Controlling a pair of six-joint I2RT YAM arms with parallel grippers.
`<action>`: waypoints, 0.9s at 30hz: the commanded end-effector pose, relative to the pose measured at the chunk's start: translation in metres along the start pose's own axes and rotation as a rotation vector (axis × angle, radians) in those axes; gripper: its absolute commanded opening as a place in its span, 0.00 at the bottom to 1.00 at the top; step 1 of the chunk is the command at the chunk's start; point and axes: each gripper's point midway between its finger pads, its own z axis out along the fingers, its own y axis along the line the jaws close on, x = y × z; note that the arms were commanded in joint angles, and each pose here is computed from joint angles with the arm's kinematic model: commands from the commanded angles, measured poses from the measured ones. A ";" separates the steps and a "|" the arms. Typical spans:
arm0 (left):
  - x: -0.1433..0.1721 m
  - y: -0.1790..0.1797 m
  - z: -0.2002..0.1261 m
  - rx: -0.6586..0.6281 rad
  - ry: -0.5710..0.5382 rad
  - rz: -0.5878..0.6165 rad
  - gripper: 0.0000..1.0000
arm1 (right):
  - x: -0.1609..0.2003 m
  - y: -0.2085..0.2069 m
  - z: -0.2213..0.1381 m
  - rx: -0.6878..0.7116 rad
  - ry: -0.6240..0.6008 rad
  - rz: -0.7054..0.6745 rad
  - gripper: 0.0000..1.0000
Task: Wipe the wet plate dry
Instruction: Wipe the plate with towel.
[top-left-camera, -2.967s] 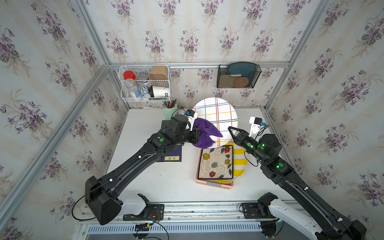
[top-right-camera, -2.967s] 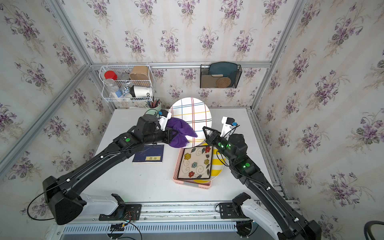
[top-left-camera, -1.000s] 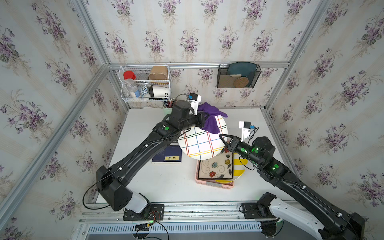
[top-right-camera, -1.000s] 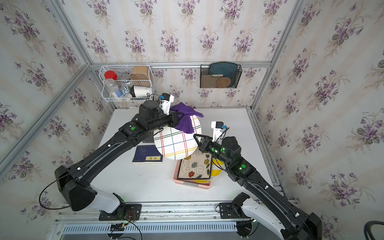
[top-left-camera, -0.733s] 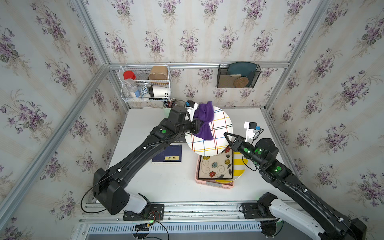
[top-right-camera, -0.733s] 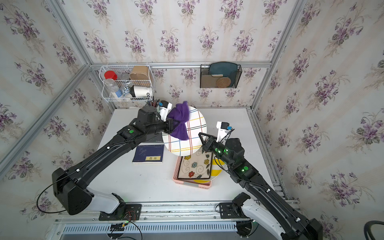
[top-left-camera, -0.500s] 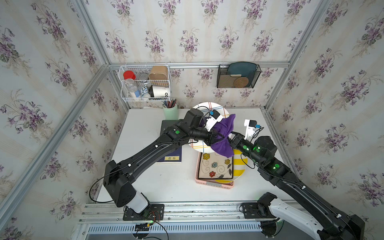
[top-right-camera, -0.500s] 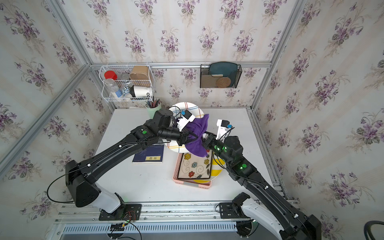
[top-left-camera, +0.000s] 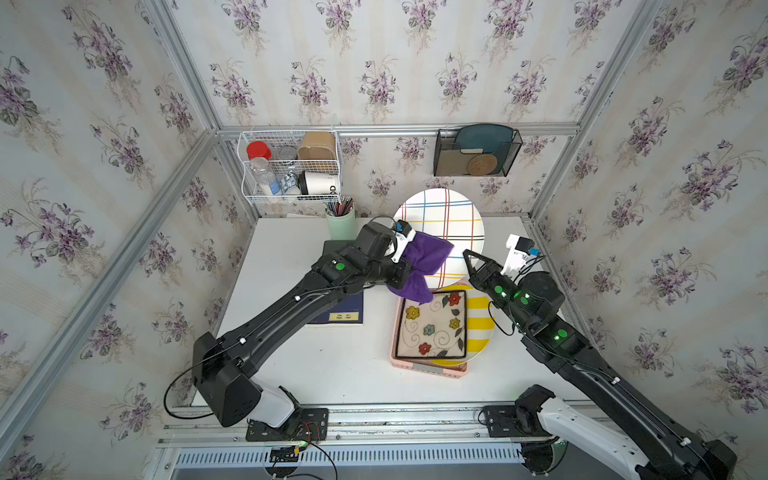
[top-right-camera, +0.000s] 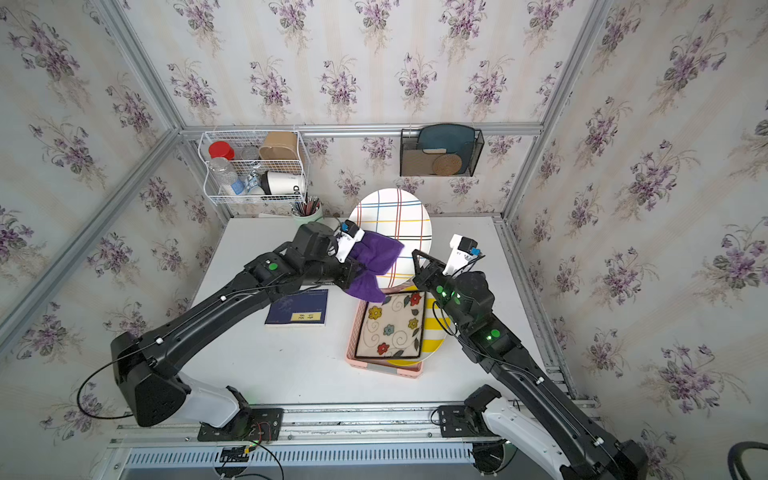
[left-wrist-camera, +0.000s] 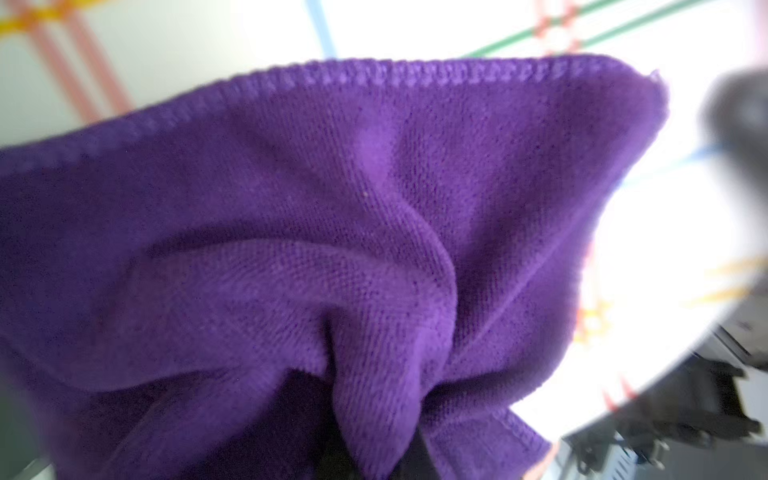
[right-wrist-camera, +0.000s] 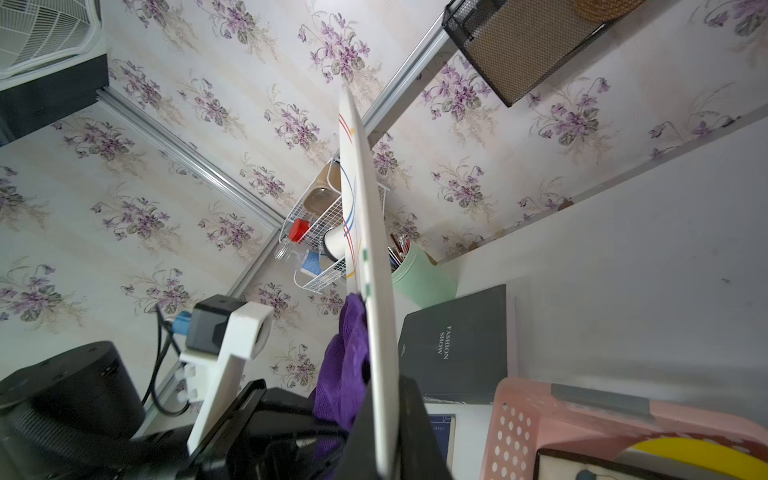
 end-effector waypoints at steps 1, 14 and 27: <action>-0.013 0.043 -0.019 -0.169 -0.061 -0.101 0.00 | -0.013 0.095 -0.015 -0.459 0.016 0.049 0.00; -0.080 -0.026 -0.008 0.162 -0.146 -0.044 0.00 | -0.013 0.089 -0.005 -0.336 0.025 -0.077 0.00; -0.079 -0.048 -0.023 0.360 -0.196 -0.096 0.00 | -0.016 0.095 0.008 -0.426 0.046 0.010 0.00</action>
